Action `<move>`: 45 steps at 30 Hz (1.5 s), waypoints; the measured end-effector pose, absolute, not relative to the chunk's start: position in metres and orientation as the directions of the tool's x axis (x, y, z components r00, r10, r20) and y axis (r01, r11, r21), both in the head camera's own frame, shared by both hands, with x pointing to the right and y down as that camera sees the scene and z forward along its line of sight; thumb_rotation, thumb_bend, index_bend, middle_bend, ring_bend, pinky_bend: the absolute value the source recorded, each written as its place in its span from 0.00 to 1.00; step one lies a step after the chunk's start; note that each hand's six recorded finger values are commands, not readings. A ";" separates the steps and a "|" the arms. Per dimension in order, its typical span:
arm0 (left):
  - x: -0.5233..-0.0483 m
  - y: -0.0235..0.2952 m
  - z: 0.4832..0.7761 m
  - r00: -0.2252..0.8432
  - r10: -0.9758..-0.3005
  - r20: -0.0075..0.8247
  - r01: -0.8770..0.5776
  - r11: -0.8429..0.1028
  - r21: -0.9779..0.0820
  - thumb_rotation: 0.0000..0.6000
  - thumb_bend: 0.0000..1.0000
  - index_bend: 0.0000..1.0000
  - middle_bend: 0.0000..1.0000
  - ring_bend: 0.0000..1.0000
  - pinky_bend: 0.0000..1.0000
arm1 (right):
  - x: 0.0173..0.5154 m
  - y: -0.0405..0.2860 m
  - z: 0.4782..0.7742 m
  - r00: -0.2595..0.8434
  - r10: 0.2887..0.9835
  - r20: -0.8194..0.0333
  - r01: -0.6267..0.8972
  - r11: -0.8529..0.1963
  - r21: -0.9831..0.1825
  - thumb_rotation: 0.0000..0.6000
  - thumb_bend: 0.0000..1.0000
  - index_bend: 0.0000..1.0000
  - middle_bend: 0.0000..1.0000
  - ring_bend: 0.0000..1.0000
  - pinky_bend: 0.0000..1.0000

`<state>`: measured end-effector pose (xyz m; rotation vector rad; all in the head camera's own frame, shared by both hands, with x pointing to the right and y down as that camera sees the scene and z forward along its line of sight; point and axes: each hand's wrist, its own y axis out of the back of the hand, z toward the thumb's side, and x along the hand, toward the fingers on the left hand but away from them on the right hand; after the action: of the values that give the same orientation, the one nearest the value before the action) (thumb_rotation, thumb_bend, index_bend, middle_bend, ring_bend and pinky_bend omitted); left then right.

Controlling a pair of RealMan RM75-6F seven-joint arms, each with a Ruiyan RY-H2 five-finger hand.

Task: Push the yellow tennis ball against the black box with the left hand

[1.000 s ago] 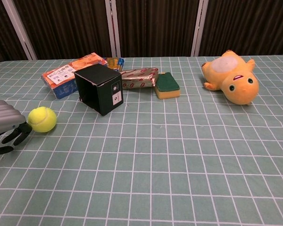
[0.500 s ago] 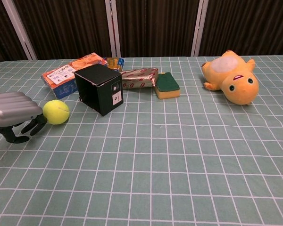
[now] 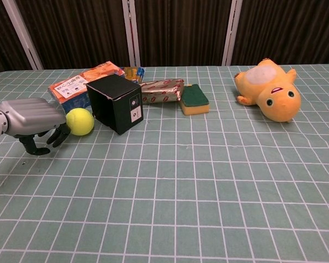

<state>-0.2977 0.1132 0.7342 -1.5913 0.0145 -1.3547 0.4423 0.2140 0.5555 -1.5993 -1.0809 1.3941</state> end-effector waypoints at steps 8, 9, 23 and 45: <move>-0.280 0.102 0.738 0.410 -0.571 0.711 0.531 -0.484 -0.695 1.00 0.33 0.49 0.41 0.40 0.37 | 0.443 0.212 0.559 0.049 0.924 -0.380 0.121 -0.383 -0.916 1.00 0.44 0.00 0.00 0.00 0.00; -0.278 0.101 0.738 0.416 -0.571 0.708 0.528 -0.482 -0.699 1.00 0.33 0.49 0.40 0.40 0.37 | 0.443 0.212 0.560 0.048 0.923 -0.381 0.121 -0.384 -0.915 1.00 0.44 0.00 0.00 0.00 0.00; -0.269 0.094 0.740 0.464 -0.583 0.667 0.498 -0.451 -0.741 1.00 0.32 0.33 0.17 0.08 0.14 | 0.444 0.211 0.562 0.050 0.914 -0.403 0.126 -0.406 -0.905 1.00 0.44 0.00 0.00 0.00 0.00; -0.277 0.099 0.734 0.449 -0.615 0.648 0.503 -0.426 -0.753 1.00 0.32 0.00 0.00 0.00 0.00 | 0.438 0.212 0.560 0.069 0.913 -0.402 0.133 -0.408 -0.903 1.00 0.44 0.00 0.00 0.00 0.00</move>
<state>-0.2772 0.0993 0.7338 -1.5794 0.1011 -1.2463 0.4383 0.2122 0.5598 -1.6461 -1.0587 1.4070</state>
